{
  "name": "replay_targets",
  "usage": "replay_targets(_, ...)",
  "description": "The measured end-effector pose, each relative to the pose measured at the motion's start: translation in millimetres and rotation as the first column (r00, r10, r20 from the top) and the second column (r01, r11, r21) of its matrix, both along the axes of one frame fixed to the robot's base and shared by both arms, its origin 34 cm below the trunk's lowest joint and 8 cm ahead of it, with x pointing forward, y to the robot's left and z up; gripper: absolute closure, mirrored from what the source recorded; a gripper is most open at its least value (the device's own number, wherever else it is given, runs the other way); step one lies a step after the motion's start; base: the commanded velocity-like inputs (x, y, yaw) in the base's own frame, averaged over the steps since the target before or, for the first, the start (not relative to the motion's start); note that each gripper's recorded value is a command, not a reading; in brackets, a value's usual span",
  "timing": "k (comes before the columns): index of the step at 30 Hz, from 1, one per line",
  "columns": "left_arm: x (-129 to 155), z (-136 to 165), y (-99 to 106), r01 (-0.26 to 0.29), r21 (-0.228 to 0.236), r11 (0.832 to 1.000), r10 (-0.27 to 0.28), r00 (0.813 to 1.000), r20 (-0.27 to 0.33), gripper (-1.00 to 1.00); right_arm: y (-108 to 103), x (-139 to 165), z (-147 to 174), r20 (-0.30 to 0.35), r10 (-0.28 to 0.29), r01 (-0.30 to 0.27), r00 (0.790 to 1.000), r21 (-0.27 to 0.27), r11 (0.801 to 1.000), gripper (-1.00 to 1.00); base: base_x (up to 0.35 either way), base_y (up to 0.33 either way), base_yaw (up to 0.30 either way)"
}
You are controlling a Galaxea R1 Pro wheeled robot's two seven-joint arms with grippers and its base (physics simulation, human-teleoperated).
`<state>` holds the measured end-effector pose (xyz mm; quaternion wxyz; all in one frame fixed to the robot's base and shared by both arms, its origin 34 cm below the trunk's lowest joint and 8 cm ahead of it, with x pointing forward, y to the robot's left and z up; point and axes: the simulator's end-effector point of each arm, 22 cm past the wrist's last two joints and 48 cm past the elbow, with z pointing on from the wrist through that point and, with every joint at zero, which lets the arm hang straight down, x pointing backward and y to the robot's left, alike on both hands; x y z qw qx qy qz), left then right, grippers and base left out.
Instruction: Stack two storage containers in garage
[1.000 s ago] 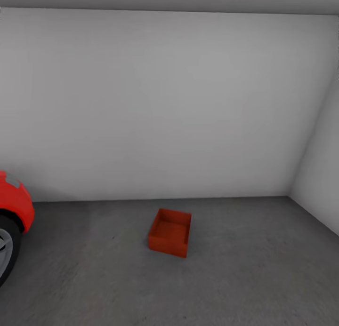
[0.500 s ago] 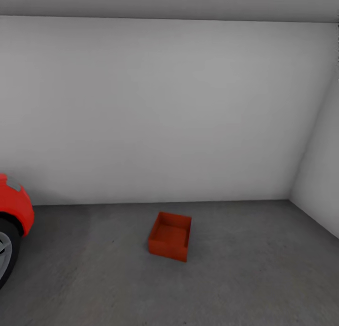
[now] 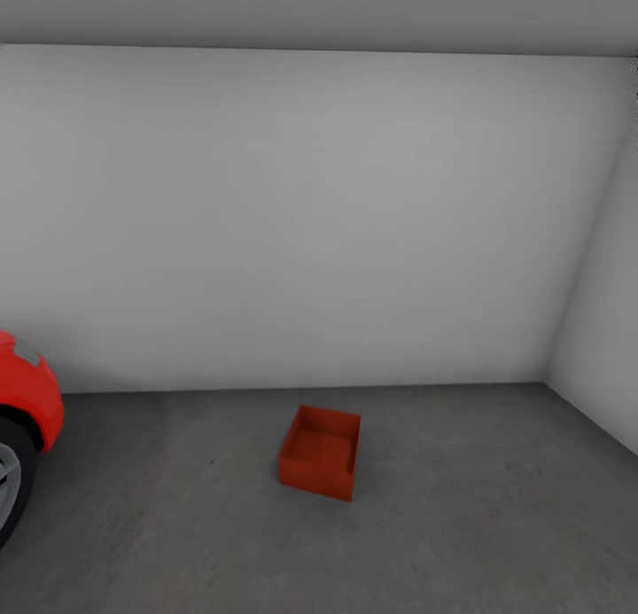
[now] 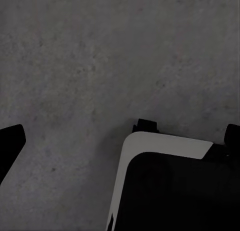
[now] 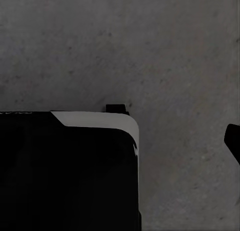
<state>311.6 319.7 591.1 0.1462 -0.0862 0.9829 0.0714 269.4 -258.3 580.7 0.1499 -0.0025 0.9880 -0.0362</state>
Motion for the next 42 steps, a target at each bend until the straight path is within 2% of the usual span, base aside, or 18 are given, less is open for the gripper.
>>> replay_targets(19,11.2,5.8,0.0,0.0,0.0,1.0,0.0,1.0,0.031,-1.0,-0.1,11.2,4.4,0.03,-0.002,0.002,1.0,0.001,1.0,-1.0,0.0,0.0,0.0)
replay_targets(34,16.7,8.9,0.0,0.0,0.0,1.0,0.0,0.999,0.047,-1.0,-10.1,17.4,7.1,0.046,0.006,-0.005,0.999,-0.018,1.0,-1.0,0.0,0.0,0.0)
replay_targets(42,16.7,8.9,-0.1,0.0,0.0,1.0,0.0,0.999,0.047,-1.0,-11.3,17.3,7.1,0.046,-0.003,0.004,0.999,-0.016,1.0,-1.0,0.0,0.0,-0.188)
